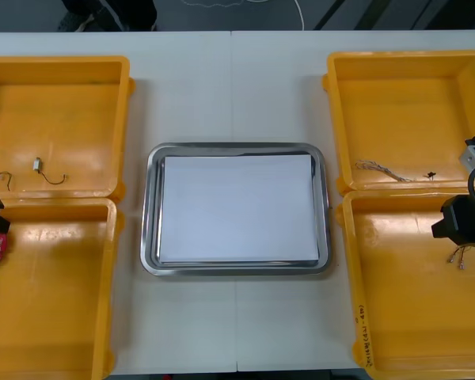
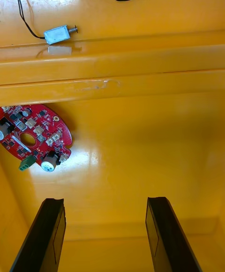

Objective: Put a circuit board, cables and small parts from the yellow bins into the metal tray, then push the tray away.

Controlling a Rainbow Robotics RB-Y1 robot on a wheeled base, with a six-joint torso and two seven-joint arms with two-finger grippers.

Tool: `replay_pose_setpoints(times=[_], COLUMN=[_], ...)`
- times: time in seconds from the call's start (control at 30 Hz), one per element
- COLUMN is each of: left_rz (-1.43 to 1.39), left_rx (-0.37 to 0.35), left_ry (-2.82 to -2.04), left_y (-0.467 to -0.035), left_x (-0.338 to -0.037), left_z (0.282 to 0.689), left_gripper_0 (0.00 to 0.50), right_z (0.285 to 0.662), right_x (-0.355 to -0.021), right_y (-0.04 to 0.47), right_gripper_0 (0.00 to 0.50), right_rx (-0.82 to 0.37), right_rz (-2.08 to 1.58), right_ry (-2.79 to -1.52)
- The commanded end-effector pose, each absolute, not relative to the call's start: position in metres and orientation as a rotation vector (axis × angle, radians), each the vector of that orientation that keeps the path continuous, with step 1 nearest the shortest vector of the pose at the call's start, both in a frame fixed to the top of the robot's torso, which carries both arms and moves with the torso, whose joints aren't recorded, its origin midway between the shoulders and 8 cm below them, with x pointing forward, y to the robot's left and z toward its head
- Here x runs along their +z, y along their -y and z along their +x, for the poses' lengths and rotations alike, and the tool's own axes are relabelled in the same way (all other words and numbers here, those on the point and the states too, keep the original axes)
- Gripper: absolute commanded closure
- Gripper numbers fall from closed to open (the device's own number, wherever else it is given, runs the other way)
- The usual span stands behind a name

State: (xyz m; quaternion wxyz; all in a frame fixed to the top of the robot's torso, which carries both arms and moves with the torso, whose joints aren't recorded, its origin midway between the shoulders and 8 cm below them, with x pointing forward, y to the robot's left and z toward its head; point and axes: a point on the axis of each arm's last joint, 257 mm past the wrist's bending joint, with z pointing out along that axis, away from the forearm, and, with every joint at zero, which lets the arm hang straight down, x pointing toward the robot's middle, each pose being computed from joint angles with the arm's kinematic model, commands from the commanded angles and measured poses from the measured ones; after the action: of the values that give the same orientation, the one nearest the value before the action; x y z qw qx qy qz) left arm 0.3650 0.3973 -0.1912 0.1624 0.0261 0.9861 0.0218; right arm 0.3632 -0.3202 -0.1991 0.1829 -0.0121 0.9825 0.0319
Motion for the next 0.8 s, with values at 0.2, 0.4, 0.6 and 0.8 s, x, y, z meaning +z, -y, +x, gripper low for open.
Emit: replay_pose_setpoints(times=[0.2,0.4,0.6,0.8], left_rz=[0.124,0.124,0.124,0.124], left_rx=[0.08,0.08,0.08,0.08], left_ry=[-2.807,-2.807,-2.807,-2.807], left_y=[-0.4042,-0.4042,-0.4042,-0.4042], left_x=[-0.1902,-0.1902,-0.1902,-0.1902], left_z=[0.3614,0.3614,0.3614,0.3614], left_gripper_0=[0.0,0.0,0.0,0.0], right_z=[0.3617,0.3617,0.3617,0.3617], right_x=[-0.1854,-0.1854,-0.1854,-0.1854], right_y=[0.3355,0.3355,0.3355,0.3355], right_gripper_0=[0.0,0.0,0.0,0.0], right_rx=[0.029,0.029,0.029,0.029], right_rz=[-0.043,-0.043,-0.043,-0.043], right_ry=[-2.745,-2.745,-2.745,-2.745])
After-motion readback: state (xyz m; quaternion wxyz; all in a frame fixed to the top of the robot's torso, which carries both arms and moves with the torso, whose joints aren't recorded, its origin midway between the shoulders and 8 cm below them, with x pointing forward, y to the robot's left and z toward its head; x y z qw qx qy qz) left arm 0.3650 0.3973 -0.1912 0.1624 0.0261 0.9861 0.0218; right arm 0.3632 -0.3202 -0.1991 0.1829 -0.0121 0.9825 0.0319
